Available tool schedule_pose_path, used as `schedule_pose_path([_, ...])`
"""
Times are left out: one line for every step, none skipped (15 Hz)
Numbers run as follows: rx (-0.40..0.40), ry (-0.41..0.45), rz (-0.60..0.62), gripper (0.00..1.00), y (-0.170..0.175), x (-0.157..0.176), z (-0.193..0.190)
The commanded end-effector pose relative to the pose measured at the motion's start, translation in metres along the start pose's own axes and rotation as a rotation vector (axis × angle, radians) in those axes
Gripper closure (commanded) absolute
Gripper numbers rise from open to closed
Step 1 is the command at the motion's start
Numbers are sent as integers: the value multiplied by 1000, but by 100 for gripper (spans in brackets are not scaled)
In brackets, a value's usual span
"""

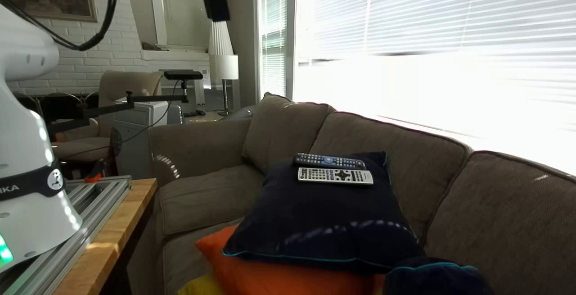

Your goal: Move the blue cylindrical pillow forward

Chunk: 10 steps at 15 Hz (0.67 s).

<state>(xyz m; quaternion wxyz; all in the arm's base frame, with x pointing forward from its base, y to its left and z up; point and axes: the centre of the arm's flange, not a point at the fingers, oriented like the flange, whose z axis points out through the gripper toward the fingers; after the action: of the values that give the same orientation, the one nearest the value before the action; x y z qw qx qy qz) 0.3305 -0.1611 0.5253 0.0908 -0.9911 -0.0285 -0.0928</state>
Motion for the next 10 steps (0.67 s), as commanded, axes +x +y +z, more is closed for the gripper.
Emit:
schedule_pose_path([-23, 69, 64, 0, 24, 31, 39])
schedule_pose_path([-11, 77, 79, 0, 27, 36, 48])
schedule_pose_path([1, 89, 89, 0, 29, 40, 56])
schedule_pose_path([11, 99, 104, 0, 32, 43, 65])
schedule_pose_path([22, 102, 115, 0, 35, 46, 74])
schedule_pose_path([26, 110, 124, 0, 40, 50, 84])
schedule_pose_path([-16, 140, 131, 0, 47, 55, 95])
schedule_pose_path([-34, 159, 157, 0, 58, 62, 104])
schedule_pose_path([-51, 189, 179, 0, 67, 67, 113])
schedule_pose_path([-63, 218, 220, 0, 78, 74, 119])
